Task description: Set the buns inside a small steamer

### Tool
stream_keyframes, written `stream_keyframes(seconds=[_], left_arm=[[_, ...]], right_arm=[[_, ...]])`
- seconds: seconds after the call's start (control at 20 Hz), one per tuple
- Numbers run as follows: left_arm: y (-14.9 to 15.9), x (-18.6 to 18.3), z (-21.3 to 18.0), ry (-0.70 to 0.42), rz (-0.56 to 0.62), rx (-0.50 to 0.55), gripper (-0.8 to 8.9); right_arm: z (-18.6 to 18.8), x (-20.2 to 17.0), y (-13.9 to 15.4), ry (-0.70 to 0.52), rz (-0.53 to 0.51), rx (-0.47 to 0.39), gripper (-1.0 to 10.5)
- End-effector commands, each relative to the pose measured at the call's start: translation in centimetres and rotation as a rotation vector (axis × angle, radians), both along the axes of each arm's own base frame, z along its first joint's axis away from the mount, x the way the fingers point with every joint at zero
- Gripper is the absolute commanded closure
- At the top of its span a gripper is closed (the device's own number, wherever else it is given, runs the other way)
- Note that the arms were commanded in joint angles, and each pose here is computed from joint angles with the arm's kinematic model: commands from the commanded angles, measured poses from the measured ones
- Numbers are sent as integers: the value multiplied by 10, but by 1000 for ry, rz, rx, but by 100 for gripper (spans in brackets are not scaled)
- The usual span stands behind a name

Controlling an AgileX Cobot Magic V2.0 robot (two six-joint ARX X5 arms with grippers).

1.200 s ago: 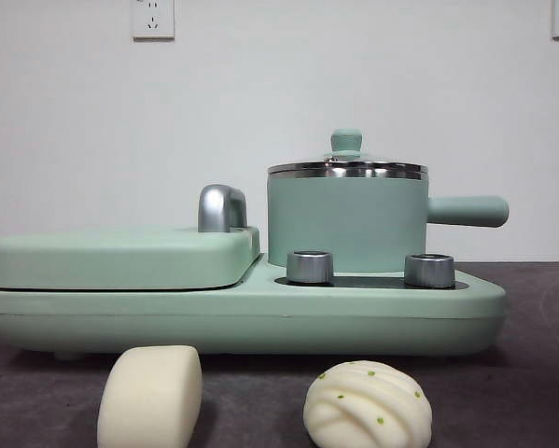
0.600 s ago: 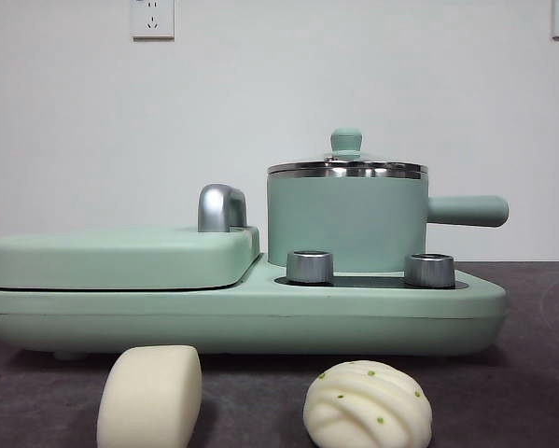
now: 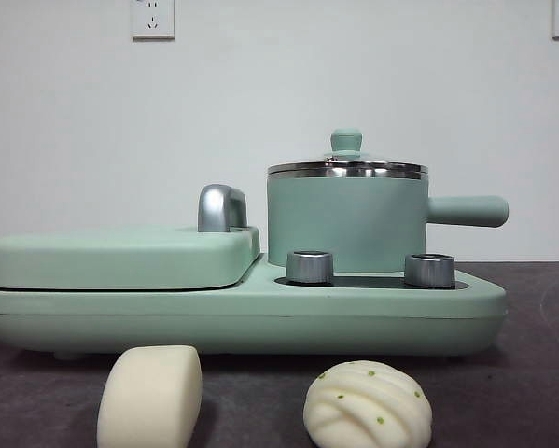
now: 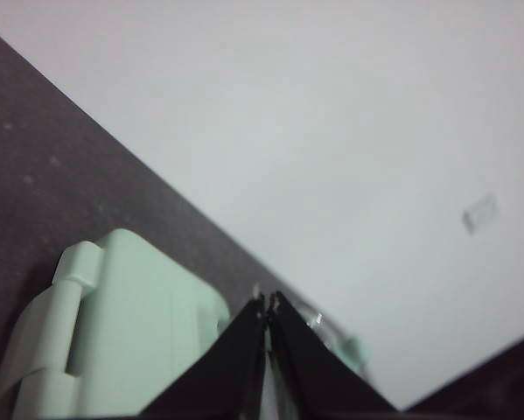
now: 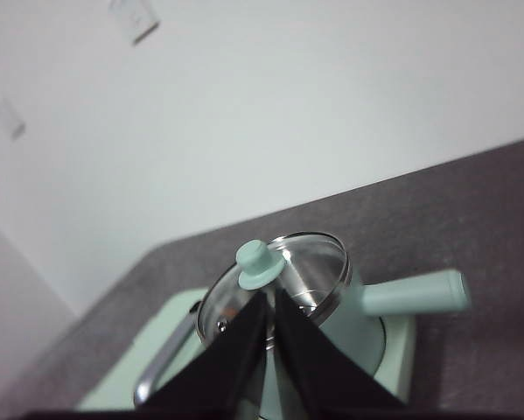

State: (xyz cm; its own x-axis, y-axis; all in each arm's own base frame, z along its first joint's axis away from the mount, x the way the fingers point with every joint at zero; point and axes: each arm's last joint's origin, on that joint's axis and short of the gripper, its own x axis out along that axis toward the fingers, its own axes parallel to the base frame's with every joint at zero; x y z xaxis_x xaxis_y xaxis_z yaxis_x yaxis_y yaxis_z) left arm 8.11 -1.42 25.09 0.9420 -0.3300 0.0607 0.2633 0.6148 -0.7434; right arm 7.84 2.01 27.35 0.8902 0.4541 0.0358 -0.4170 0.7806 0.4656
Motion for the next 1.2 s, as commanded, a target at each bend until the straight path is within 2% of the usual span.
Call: stream_keyframes(seconds=[0.05, 0.3, 0.45, 0.8, 1.05, 1.2], left_arm=[[-1, 0, 19, -68, -30, 188, 803], [-4, 11, 41, -78, -110, 384, 803], [-6, 21, 51, -87, -154, 465, 803], [-13, 46, 65, -136, -240, 676, 804], [-22, 64, 61, -168, -322, 837, 804], [-31, 71, 56, -207, -394, 957, 804]], right_arm=[[12, 3, 1, -60, 13, -176, 935], [26, 13, 4, -95, 64, -365, 935], [30, 20, 5, -105, 83, -453, 935], [26, 34, 8, -116, 131, -599, 934], [21, 41, 13, -163, 191, -743, 934], [19, 44, 18, -191, 237, -798, 933]])
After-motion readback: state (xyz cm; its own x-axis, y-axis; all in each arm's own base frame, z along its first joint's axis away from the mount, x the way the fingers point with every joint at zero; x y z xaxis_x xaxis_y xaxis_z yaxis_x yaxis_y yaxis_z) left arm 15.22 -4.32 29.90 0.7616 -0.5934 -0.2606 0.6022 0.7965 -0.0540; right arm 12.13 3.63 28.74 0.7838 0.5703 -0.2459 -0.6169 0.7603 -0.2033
